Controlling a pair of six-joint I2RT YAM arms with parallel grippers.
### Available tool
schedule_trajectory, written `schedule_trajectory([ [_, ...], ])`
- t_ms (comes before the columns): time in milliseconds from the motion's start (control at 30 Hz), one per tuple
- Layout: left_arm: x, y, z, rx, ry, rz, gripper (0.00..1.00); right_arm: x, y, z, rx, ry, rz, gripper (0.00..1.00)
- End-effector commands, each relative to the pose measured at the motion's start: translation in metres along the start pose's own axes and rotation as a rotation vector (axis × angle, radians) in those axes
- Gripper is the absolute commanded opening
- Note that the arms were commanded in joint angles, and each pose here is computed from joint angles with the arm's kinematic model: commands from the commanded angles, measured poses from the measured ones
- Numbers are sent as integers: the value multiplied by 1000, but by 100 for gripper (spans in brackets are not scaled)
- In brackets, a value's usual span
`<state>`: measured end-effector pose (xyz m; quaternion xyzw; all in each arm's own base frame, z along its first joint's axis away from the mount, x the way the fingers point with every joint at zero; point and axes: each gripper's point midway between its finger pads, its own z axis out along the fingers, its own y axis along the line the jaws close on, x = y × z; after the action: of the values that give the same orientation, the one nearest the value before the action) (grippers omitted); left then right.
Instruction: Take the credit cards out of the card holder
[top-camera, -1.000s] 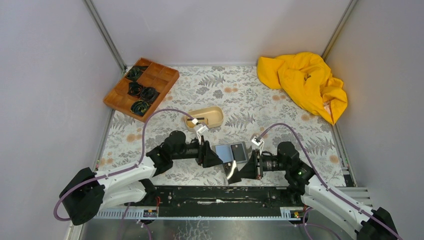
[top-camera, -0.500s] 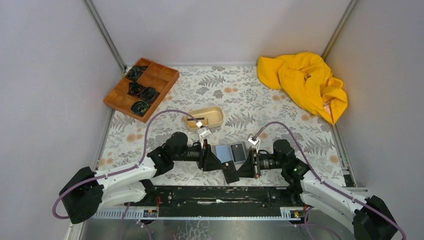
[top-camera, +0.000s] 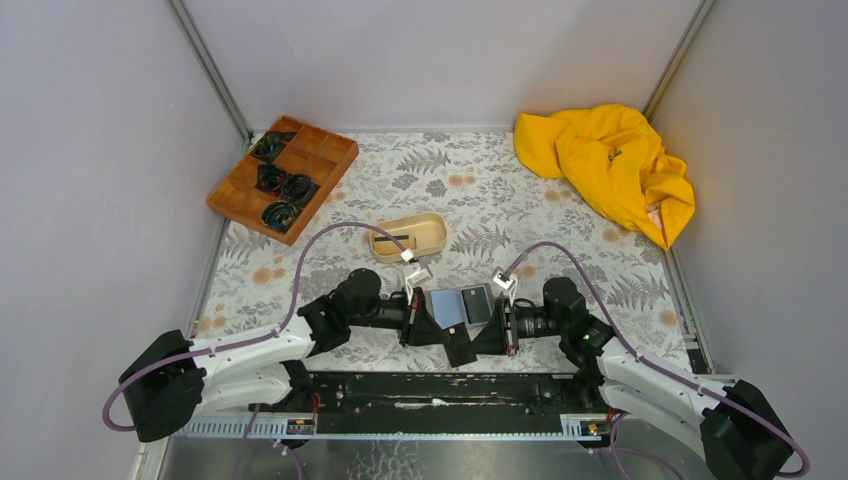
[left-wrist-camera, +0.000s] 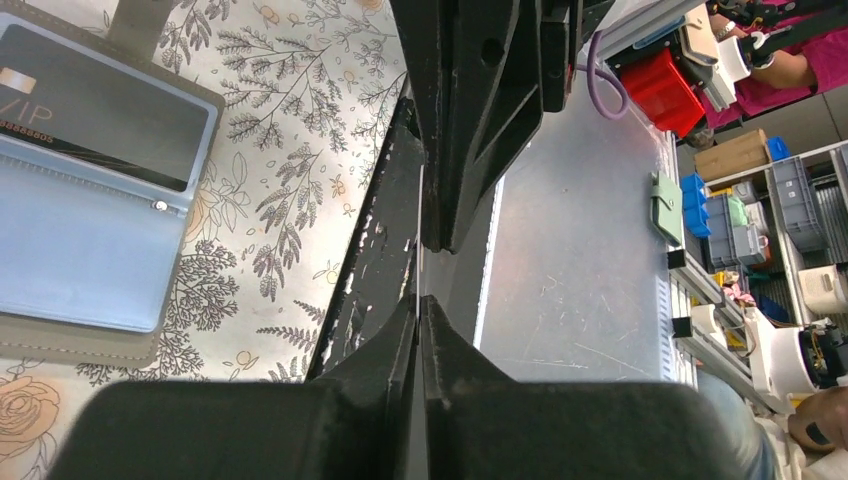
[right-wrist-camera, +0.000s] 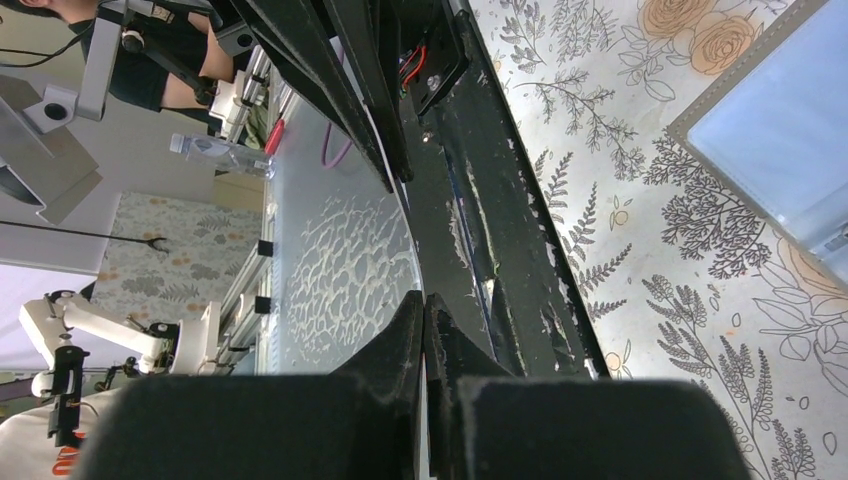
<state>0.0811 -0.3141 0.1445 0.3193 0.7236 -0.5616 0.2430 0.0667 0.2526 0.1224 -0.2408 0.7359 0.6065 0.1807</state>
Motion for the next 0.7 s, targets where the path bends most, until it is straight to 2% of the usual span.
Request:
schedule_trajectory([
  [0,-25,-14,3,35,-73,61,3,-11,14,2,-48,-17,-54,0],
  [33,-26,-13,3,30,-79,61,0,-11,14,1,-48,-19,-55,0],
  [167,-31,-10,2,8,-116,58,0,-14,15,1,-45,-35,-65,0],
  [200,-32,-8,2,-2,-126,56,0,-18,15,1,-33,-60,-74,7],
  [300,-39,-4,-2,-35,-183,53,0,-38,17,-4,13,-175,-121,41],
  [333,-43,-4,-5,-45,-215,52,0,-45,18,-7,30,-216,-133,49],
  [400,-55,-4,-12,-67,-299,48,0,-58,22,-14,54,-298,-157,59],
  [500,-69,-1,-25,-102,-416,30,0,-69,23,-22,80,-390,-170,63],
  [667,-96,-7,-47,-70,-651,-33,0,-72,32,-23,-12,-464,-153,63],
])
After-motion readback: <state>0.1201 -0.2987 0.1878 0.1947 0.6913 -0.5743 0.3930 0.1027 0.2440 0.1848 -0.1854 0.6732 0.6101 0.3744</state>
